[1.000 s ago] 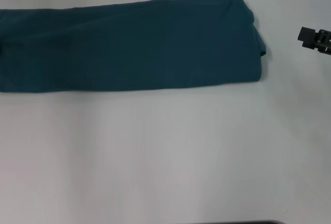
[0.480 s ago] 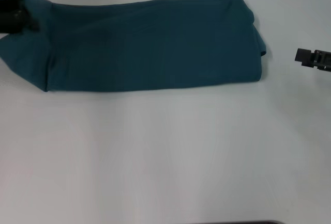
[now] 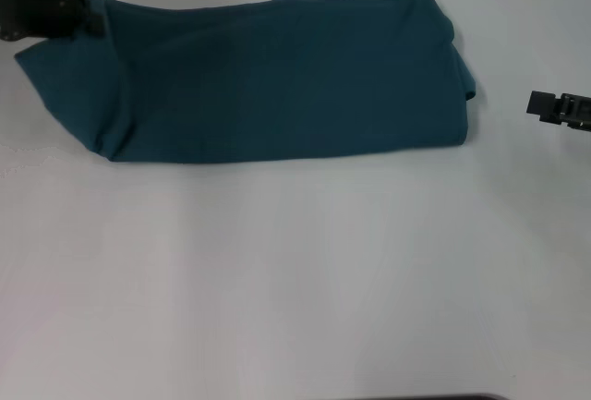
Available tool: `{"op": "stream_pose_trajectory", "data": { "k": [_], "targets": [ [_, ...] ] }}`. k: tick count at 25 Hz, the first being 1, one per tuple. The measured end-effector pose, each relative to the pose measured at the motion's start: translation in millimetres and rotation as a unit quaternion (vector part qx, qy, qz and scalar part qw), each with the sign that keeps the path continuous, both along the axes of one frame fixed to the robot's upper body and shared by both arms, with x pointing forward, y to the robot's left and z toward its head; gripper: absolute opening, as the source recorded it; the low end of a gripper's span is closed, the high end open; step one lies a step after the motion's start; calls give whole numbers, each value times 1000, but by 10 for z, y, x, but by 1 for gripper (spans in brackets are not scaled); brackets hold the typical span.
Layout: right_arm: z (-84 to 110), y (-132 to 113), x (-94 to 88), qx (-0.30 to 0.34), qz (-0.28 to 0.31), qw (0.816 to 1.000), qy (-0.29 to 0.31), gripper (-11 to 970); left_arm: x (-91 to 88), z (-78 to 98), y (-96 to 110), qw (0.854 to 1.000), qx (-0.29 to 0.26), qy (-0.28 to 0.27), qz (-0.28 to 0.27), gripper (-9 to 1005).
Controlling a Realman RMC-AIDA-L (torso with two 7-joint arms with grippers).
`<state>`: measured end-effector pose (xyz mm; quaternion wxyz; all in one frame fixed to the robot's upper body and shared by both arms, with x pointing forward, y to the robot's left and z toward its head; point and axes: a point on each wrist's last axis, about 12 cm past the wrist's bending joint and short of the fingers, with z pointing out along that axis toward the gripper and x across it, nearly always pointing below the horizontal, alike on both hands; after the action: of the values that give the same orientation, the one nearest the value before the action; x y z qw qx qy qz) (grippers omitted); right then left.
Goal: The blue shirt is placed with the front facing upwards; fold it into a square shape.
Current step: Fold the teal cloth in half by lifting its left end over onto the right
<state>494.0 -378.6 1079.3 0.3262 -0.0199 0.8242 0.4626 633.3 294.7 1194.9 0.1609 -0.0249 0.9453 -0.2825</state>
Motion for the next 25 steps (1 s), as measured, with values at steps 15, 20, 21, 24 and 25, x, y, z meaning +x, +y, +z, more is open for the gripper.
{"op": "stream_pose_trajectory", "data": {
  "k": [15,20,21,24,25],
  "targets": [
    [-81,125,83,-10,-12,1000,-8,825,-2,317,-226,995,-83,-37,-51,37],
    [-89,141,89,-8,-11,1000,-7,824,6,400,-321,992,-100,-41,-72,37],
    [-90,141,89,-9,-11,1000,-7,824,8,411,-335,991,-102,-42,-74,37],
    [-90,142,90,-9,-10,1000,-7,824,15,458,-429,988,-116,-47,-88,37],
    [-91,143,89,-9,-10,1000,-7,823,19,472,-457,987,-119,-48,-92,37]
  ]
}}
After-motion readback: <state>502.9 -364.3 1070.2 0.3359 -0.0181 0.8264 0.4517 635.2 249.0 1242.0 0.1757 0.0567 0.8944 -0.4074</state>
